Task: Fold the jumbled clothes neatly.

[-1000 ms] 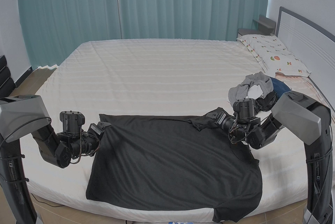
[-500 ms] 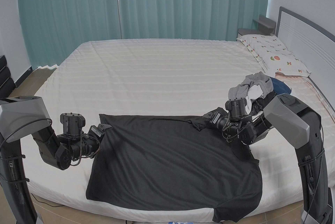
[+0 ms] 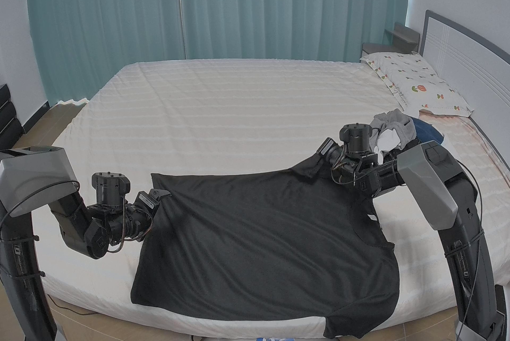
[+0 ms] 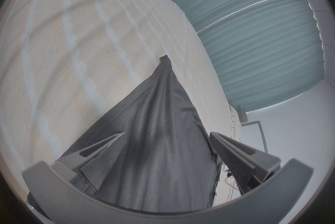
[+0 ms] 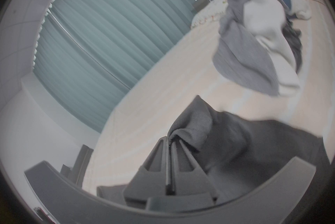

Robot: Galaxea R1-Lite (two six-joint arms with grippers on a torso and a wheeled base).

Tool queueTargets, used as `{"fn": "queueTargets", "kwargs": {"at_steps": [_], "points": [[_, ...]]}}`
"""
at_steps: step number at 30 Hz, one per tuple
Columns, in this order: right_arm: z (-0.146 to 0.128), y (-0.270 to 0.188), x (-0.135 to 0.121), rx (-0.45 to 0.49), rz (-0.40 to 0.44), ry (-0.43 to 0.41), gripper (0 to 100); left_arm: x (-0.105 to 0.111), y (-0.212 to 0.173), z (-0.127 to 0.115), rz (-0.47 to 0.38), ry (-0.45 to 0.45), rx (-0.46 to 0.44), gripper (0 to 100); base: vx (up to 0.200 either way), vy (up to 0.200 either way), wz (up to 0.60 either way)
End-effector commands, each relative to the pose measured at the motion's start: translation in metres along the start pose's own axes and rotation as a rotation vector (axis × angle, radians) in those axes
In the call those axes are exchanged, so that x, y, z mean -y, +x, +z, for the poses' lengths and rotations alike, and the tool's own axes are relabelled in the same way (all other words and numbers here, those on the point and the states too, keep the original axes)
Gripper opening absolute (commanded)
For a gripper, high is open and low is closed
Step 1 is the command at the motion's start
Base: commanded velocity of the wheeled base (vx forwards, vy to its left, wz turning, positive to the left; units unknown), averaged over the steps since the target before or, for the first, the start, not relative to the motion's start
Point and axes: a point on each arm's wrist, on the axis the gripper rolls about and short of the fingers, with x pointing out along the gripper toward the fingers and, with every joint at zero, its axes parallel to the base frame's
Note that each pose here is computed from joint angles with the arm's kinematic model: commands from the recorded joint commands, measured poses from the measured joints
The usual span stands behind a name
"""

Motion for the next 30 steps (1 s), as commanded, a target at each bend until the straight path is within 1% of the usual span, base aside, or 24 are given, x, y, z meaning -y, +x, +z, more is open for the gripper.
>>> {"fn": "queueTargets", "kwargs": {"at_steps": [1, 3, 4, 5, 6, 7, 8, 9, 14, 15, 16, 17, 18, 19, 23, 25, 27, 30], "points": [[0.006, 0.016, 0.008, 0.058, 0.025, -0.014, 0, -0.001, 0.0, -0.001, 0.003, 0.0, -0.002, 100, 0.0, 0.0, 0.0], [-0.004, 0.019, 0.017, 0.041, 0.01, -0.04, 0, -0.001, 0.0, -0.001, 0.003, 0.0, -0.002, 100, 0.0, 0.0, 0.0], [-0.004, 0.019, 0.017, 0.041, 0.01, -0.04, 0, -0.001, 0.0, -0.001, 0.003, 0.0, -0.002, 100, 0.0, 0.0, 0.0], [-0.021, 0.025, 0.033, 0.014, -0.018, -0.059, 0, -0.001, 0.0, -0.001, 0.005, 0.0, -0.003, 100, 0.0, 0.0, 0.0], [-0.023, 0.026, 0.035, 0.01, -0.022, -0.063, 0, -0.001, 0.0, -0.002, 0.004, 0.001, -0.004, 100, 0.0, 0.0, 0.0], [-0.031, 0.028, 0.042, -0.005, -0.034, -0.08, 0, -0.001, 0.0, -0.002, 0.005, 0.001, -0.003, 100, 0.0, 0.0, 0.0], [-0.032, 0.028, 0.043, -0.005, -0.034, -0.082, 100, -0.001, 0.0, -0.002, 0.005, 0.001, -0.003, 100, 0.0, 0.0, 0.0], [-0.038, 0.029, 0.047, -0.013, -0.036, -0.094, 100, -0.003, -0.001, -0.003, 0.012, 0.002, 0.0, 100, 0.0, 0.0, 0.0], [-0.035, 0.029, 0.044, 0.003, -0.022, -0.095, 100, -0.003, -0.001, -0.004, 0.014, 0.005, 0.0, 100, 0.0, 0.0, 0.0], [-0.021, 0.026, 0.036, 0.026, -0.011, -0.092, 100, -0.003, -0.001, -0.004, 0.014, 0.005, 0.0, 100, 0.0, 0.0, 0.0], [-0.014, 0.023, 0.031, 0.033, -0.007, -0.091, 100, -0.003, -0.001, -0.004, 0.014, 0.005, 0.0, 100, 0.0, 0.0, 0.0], [-0.013, 0.022, 0.03, 0.034, -0.005, -0.091, 100, -0.003, -0.001, -0.004, 0.014, 0.005, 0.0, 100, 0.0, 0.0, 0.0], [-0.004, 0.016, 0.029, 0.032, -0.013, -0.089, 100, -0.003, -0.001, -0.004, 0.014, 0.005, 0.0, 100, 0.0, 0.0, 0.0], [-0.004, 0.016, 0.029, 0.032, -0.013, -0.089, 100, -0.003, -0.001, -0.004, 0.014, 0.005, 0.0, 100, 0.0, 0.0, 0.0], [0.008, -0.01, 0.032, -0.03, -0.051, -0.108, 100, -0.003, -0.001, -0.004, 0.014, 0.005, 0.0, 100, 0.0, 0.0, 0.0], [0.009, -0.015, 0.034, -0.044, -0.047, -0.117, 100, -0.003, -0.001, -0.003, 0.014, 0.004, 0.001, 100, 0.0, 0.0, 0.0], [0.021, -0.032, 0.047, -0.077, -0.038, -0.134, 100, -0.003, -0.001, -0.003, 0.012, 0.002, 0.001, 100, 0.0, 0.0, 0.0], [0.035, -0.049, 0.057, -0.132, -0.014, -0.141, 100, -0.003, -0.001, -0.004, 0.012, 0.005, -0.001, 100, 0.0, 0.0, 0.0]]}}
